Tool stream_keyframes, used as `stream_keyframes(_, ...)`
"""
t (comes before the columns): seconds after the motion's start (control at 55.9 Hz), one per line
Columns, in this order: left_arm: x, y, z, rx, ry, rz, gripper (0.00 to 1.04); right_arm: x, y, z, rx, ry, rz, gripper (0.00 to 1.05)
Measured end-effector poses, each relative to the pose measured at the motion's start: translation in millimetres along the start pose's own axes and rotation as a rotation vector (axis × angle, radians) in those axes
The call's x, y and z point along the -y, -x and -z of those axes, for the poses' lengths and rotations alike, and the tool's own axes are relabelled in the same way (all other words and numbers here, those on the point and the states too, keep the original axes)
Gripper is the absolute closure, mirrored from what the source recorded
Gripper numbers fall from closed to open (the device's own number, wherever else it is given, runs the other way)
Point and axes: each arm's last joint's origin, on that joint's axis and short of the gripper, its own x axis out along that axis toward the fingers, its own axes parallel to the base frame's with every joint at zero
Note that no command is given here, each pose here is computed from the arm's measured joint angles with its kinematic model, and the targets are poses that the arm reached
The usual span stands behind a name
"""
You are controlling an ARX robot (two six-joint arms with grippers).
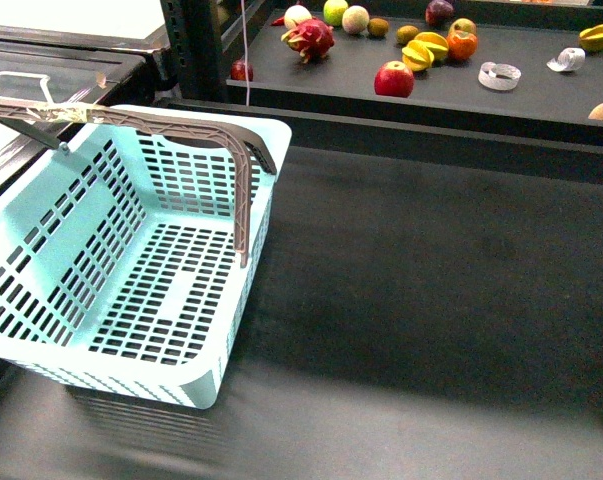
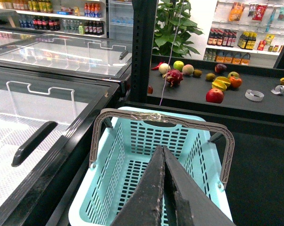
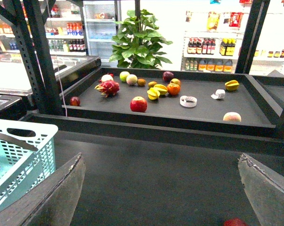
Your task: Pick mango with right arm and hold basket with left
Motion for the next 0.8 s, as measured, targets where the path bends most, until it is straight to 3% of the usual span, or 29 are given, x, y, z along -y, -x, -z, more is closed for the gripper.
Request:
stream_keyframes(0.447,0,0,0,0.000,0.000,0.000,0.08,0,0,0,0.000,0.000,0.000,0.08)
stream_keyframes(0.554,0,0,0,-0.006,0.008,-0.014,0.09,0,0,0,0.000,0.000,0.000,0.08)
stream_keyframes(0.626,0,-6,5,-0.160,0.163,-0.255,0.08,0,0,0,0.000,0.000,0.000,0.08)
stream_keyframes(0.679,-2,-15,11,-0.195,0.291,-0.394,0.08,0,0,0,0.000,0.000,-0.001,0.08)
stream_keyframes(0.804,-12,-48,19,-0.195,0.591,-0.479,0.08,0,0,0,0.000,0.000,-0.002,0.08)
